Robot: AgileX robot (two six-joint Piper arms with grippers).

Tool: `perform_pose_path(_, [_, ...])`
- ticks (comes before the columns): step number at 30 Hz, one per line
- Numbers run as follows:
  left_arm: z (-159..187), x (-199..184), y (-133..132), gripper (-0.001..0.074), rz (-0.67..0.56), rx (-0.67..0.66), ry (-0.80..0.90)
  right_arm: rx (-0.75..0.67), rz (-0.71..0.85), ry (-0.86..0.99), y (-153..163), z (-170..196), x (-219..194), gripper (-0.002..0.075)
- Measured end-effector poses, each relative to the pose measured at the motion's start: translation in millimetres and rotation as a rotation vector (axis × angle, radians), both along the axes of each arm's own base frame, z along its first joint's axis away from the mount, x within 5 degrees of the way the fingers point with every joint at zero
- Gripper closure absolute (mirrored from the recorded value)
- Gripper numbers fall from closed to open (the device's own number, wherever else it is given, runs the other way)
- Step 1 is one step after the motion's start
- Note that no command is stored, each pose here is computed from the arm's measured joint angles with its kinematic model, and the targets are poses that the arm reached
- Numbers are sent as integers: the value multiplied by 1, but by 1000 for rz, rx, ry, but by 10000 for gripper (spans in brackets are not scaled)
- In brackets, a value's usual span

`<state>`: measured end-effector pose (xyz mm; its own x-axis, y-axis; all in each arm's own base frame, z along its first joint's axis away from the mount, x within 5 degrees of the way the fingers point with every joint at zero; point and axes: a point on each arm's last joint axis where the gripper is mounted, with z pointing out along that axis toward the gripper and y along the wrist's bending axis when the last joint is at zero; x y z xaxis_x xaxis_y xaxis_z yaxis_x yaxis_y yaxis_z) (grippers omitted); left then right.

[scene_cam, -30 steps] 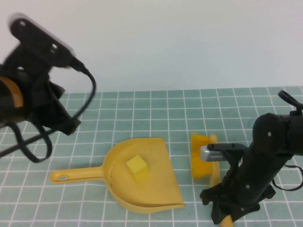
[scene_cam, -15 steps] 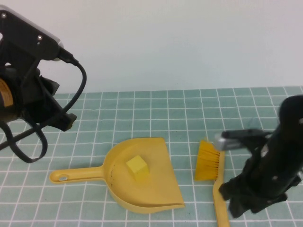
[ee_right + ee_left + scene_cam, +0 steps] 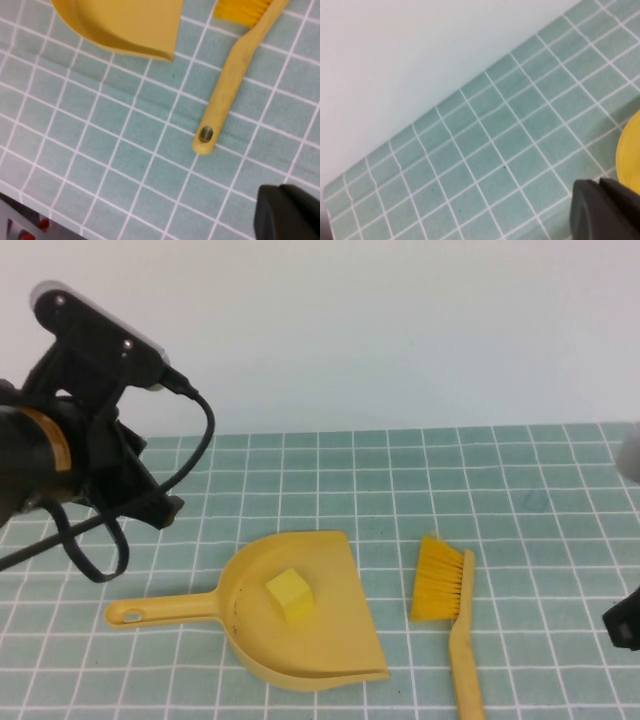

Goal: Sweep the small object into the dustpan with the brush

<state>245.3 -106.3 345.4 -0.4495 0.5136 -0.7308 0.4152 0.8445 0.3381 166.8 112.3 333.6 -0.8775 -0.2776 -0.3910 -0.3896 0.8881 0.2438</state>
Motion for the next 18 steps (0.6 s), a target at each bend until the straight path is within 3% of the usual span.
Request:
perform_pose_path(10, [-31,20,-11,735,1,53,100,8,39,-105,-19,22,-29,727])
perform_pose_path(14, [-42,26,-13,735,11,61,143,38,16,-289,-39,43,-46,727])
perform_pose_path(18, [-27,17,-2,735,55,-28,133,72,-159,-538,-72,62,-68,727])
